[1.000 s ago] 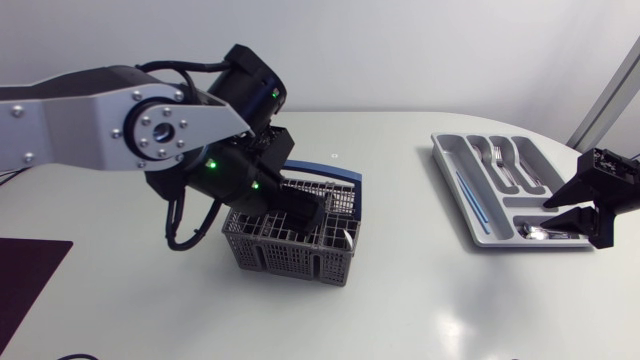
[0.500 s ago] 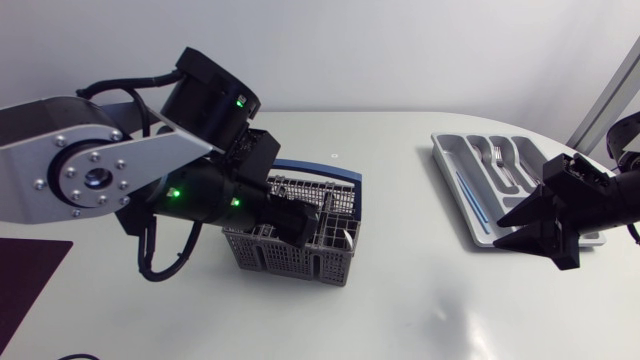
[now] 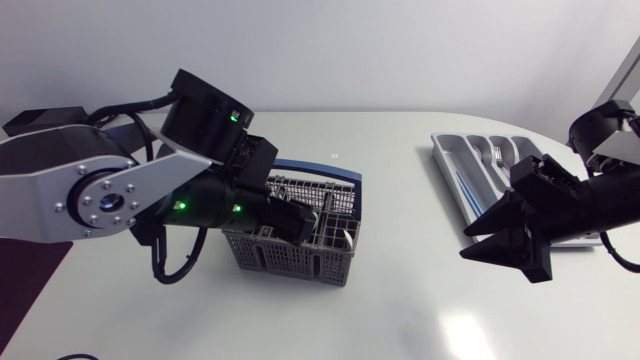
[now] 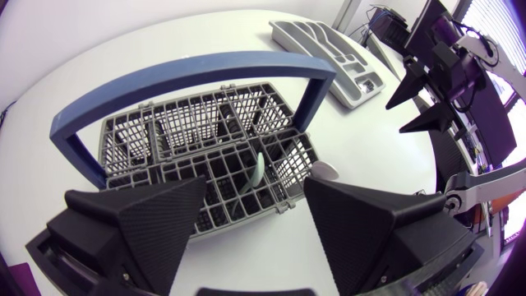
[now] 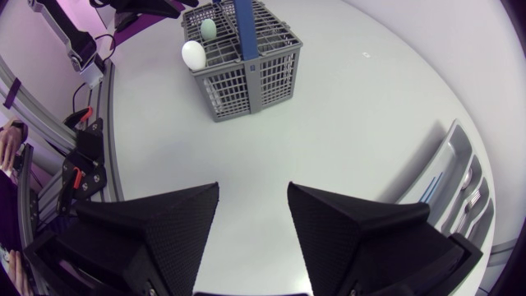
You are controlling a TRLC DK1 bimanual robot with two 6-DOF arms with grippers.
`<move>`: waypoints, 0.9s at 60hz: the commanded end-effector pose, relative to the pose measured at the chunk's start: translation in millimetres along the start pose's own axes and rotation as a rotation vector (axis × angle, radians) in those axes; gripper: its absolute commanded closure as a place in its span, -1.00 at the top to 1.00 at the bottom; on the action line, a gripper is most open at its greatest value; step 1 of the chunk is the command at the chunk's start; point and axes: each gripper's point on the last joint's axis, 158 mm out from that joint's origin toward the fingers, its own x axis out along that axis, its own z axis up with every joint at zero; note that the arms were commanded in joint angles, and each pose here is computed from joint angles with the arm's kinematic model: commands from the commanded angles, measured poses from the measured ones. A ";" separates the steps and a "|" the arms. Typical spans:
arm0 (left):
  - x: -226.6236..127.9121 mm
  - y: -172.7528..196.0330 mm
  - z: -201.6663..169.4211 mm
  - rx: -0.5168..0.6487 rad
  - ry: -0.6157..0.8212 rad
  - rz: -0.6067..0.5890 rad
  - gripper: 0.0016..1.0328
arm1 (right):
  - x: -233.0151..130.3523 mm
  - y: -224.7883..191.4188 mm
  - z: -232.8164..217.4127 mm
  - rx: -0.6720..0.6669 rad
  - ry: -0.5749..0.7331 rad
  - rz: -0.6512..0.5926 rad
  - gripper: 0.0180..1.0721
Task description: Unload the cutlery basket into the drawer organizer.
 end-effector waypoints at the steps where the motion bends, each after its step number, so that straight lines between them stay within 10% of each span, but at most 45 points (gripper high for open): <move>1: 10.0 4.9 -8.8 0.031 0.028 0.010 0.57 | 6.7 7.6 -2.0 0.034 0.006 0.022 0.19; 54: 47.1 3.0 1.6 0.080 -0.004 -0.011 0.23 | 32.9 14.5 15.5 0.017 0.012 0.044 0.19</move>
